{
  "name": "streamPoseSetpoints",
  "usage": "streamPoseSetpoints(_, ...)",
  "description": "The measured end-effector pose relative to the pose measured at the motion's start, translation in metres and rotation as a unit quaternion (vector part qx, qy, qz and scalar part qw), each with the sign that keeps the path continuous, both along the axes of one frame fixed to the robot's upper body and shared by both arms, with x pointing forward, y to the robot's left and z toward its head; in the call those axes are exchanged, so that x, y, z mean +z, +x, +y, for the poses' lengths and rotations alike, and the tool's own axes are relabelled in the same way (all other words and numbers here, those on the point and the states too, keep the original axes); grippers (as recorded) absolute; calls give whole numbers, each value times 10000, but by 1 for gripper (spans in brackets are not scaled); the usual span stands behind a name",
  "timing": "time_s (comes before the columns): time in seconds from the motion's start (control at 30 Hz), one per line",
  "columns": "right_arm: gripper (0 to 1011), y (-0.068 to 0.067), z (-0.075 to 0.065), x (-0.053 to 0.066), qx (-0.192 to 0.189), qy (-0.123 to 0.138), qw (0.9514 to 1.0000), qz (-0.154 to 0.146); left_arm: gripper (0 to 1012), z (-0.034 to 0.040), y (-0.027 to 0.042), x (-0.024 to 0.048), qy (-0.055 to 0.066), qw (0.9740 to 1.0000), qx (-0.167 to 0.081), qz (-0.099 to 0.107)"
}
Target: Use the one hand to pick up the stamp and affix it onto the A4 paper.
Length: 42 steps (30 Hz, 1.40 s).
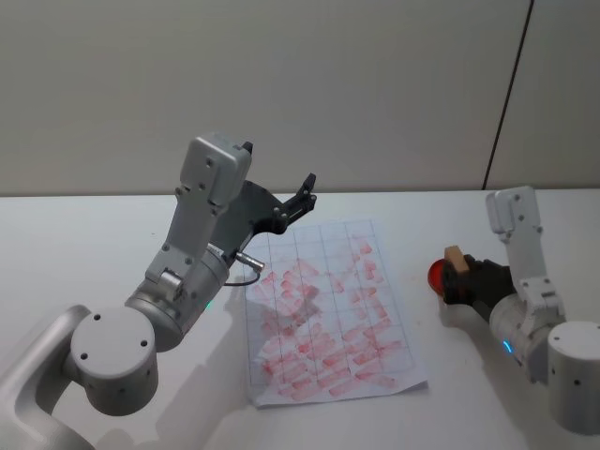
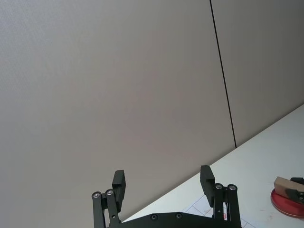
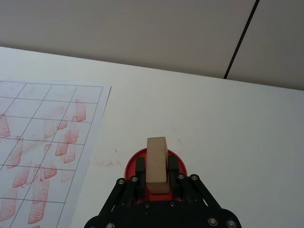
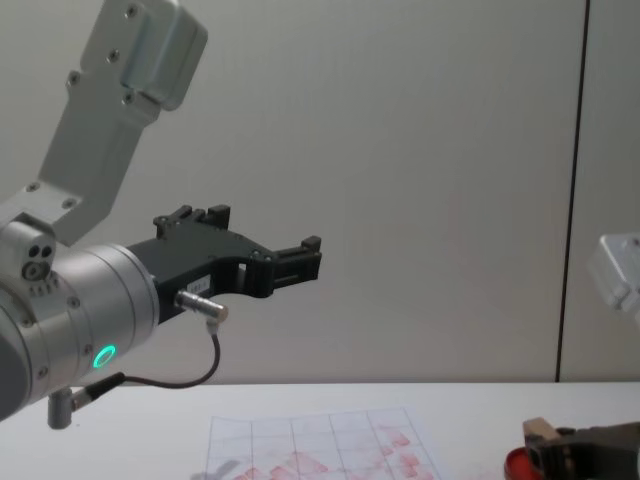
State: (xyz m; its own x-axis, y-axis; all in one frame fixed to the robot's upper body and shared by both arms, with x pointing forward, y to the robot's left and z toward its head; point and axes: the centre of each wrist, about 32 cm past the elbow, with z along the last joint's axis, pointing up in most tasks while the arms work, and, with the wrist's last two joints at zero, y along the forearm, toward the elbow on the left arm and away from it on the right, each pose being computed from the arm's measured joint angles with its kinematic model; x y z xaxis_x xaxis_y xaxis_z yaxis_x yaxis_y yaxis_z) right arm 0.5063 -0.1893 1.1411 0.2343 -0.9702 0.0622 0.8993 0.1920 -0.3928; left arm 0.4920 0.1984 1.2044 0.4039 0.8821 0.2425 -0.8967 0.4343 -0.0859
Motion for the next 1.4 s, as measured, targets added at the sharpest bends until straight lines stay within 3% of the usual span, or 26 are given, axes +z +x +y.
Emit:
streamPoseSetpoints(0.17,217,14,19,-17,-4,-19,10000,39,1001,0,0,0,0,10000,0,0)
streamPoseSetpoints(0.57,218,33,35,-43,-78,13,9999,128,1001,0,0,0,0,10000,0,0)
streamPoseSetpoints(1.0,218,70,-7,-65,-268,287,9986,354,1001,0,0,0,0,10000,0,0)
streamPoseSetpoints(1.27,218,77,-22,-46,-290,351,9984,346,1001,0,0,0,0,10000,0,0)
streamPoseSetpoints(1.4,218,73,-20,20,-247,368,9988,219,1001,0,0,0,0,10000,0,0)
